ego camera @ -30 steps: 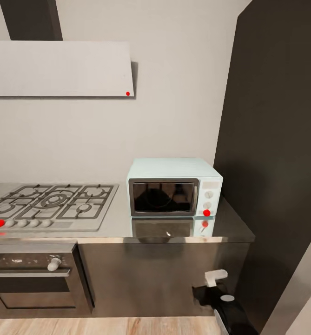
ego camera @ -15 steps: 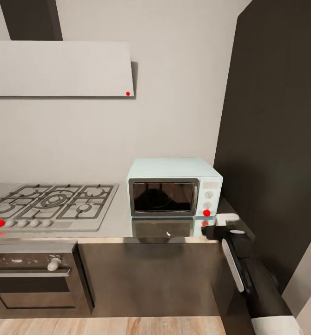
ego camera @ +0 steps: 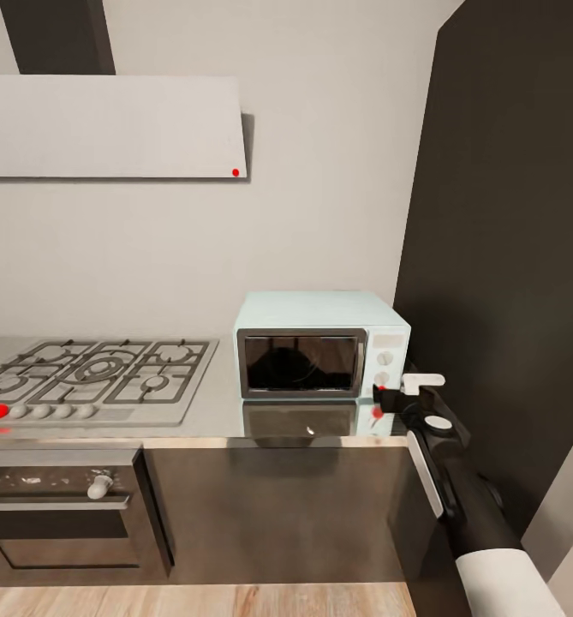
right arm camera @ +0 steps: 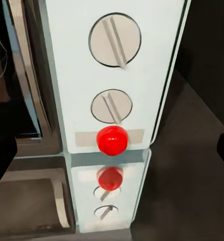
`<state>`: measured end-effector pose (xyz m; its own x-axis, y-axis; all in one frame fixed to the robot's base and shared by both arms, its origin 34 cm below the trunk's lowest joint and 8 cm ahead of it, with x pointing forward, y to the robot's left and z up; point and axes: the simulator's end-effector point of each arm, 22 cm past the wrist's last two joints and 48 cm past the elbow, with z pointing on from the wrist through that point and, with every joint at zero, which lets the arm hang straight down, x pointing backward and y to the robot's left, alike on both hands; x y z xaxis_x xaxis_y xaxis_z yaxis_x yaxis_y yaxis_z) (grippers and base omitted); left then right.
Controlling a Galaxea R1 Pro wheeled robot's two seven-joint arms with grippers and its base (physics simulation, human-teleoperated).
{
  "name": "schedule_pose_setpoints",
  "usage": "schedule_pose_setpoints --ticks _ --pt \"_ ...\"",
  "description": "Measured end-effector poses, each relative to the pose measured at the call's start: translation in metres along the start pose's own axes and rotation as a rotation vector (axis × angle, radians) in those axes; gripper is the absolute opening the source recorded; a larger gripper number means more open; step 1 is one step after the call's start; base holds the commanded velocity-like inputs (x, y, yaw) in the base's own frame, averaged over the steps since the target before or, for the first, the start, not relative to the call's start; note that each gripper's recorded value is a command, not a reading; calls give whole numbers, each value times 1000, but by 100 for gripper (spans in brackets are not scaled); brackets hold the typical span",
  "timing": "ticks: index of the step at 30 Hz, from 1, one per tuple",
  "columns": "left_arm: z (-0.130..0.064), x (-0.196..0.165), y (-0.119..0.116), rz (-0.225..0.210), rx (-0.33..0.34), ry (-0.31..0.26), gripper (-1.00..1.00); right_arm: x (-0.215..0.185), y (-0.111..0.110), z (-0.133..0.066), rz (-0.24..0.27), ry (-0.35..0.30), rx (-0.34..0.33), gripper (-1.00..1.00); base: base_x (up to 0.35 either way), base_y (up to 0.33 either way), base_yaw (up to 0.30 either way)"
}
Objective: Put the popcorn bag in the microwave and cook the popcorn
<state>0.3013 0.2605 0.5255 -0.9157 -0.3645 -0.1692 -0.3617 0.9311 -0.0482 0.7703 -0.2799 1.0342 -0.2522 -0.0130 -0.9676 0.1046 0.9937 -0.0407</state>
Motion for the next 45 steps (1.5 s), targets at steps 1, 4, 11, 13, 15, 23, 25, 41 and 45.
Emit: schedule_pose_setpoints --ticks 1,4,11,13,15,23,25,41,45 --pt "0 0 0 1 0 0 100 4 0 1 0 9 -2 100 0 0 0" --pt "0 0 -1 1 1 0 100 12 1 3 2 31 -8 100 0 0 0" --pt "0 0 0 4 1 -1 100 18 -6 4 -10 45 1 100 155 -109 0" --pt "0 -1 1 3 0 -2 100 20 -13 5 -17 50 8 100 236 -171 0" --pt "0 -1 1 3 -1 -2 100 34 -15 8 -20 82 10 100 215 -154 0" --pt "0 -1 1 3 -1 -1 100 66 -7 12 -17 151 0 100 100 -53 0" --pt "0 -1 1 3 -1 -1 100 73 -5 13 -18 166 -3 100 9 -2 0" --pt "0 0 0 3 0 0 100 105 7 15 -18 227 -17 100 1 0 0" --pt "0 0 0 3 0 0 100 105 7 15 -19 227 -17 100 26 0 0"
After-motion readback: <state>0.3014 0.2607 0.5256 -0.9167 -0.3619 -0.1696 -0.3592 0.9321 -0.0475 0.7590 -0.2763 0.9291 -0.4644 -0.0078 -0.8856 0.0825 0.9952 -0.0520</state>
